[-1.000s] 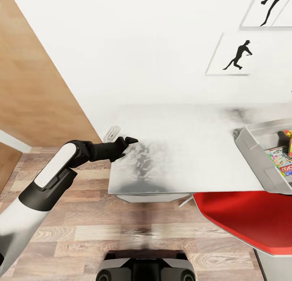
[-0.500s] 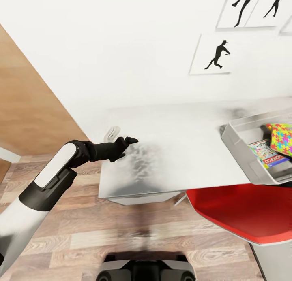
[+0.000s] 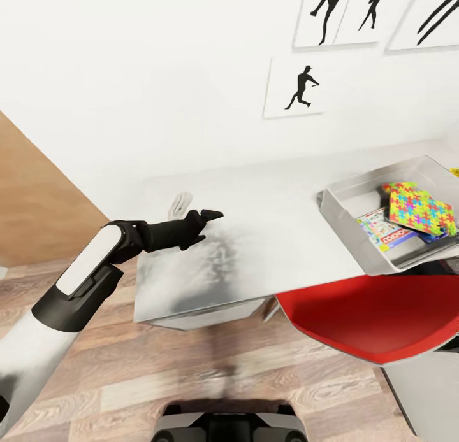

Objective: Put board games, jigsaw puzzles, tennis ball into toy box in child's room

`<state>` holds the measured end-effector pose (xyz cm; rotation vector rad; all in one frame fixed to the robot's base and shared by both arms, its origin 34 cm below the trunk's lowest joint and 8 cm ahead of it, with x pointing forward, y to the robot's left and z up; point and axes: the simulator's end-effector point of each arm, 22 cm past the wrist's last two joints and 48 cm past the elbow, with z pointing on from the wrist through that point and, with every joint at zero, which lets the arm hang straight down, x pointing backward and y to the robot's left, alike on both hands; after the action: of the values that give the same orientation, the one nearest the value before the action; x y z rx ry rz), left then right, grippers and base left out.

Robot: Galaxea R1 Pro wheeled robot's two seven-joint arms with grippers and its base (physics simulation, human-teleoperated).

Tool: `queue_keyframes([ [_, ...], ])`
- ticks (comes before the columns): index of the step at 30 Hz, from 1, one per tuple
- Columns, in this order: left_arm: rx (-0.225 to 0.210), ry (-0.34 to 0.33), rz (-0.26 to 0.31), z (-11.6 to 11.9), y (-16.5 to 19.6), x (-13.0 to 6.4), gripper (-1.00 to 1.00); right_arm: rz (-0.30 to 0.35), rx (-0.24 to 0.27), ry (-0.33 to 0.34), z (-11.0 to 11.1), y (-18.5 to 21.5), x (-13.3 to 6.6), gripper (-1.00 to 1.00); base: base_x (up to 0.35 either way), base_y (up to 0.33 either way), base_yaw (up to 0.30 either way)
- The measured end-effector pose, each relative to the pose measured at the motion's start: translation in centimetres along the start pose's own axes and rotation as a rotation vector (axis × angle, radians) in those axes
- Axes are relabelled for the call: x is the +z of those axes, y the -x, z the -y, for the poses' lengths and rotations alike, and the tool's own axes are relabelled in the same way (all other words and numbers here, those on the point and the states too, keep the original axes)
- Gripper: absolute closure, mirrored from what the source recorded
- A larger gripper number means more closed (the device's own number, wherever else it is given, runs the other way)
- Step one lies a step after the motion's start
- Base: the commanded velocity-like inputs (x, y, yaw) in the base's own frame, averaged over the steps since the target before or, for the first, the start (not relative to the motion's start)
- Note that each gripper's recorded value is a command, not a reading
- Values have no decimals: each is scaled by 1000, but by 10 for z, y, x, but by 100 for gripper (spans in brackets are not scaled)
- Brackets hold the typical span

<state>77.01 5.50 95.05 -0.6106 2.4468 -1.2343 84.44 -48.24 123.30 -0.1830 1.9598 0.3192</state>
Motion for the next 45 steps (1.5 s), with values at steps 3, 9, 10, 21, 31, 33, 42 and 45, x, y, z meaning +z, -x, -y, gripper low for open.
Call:
queue_keyframes([
  [3,1,-22,0,7,-1,0,-100,-2,12,-9,5,-1,-1,100,0,0,-229],
  [9,-4,-54,14,18,5,-4,-100,-15,59,-32,22,-8,-2,100,0,0,-230],
  [10,-6,-59,18,20,7,-5,-100,-18,68,-36,25,-10,-2,100,0,0,-232],
  [21,-8,-79,39,30,15,-12,-100,-89,89,-13,18,-35,14,100,0,0,-232],
  [31,-7,-81,46,32,18,-15,-100,-75,144,191,-67,-54,66,100,0,0,-109],
  [33,-7,-81,47,32,18,-15,-100,-68,156,211,-77,-55,72,100,0,0,-36],
  [42,-7,-81,48,32,18,-16,-100,-53,204,160,-89,-62,99,100,0,0,-16],
  [45,-6,-81,48,32,18,-16,-100,-47,221,158,-91,-62,102,100,0,0,-5],
])
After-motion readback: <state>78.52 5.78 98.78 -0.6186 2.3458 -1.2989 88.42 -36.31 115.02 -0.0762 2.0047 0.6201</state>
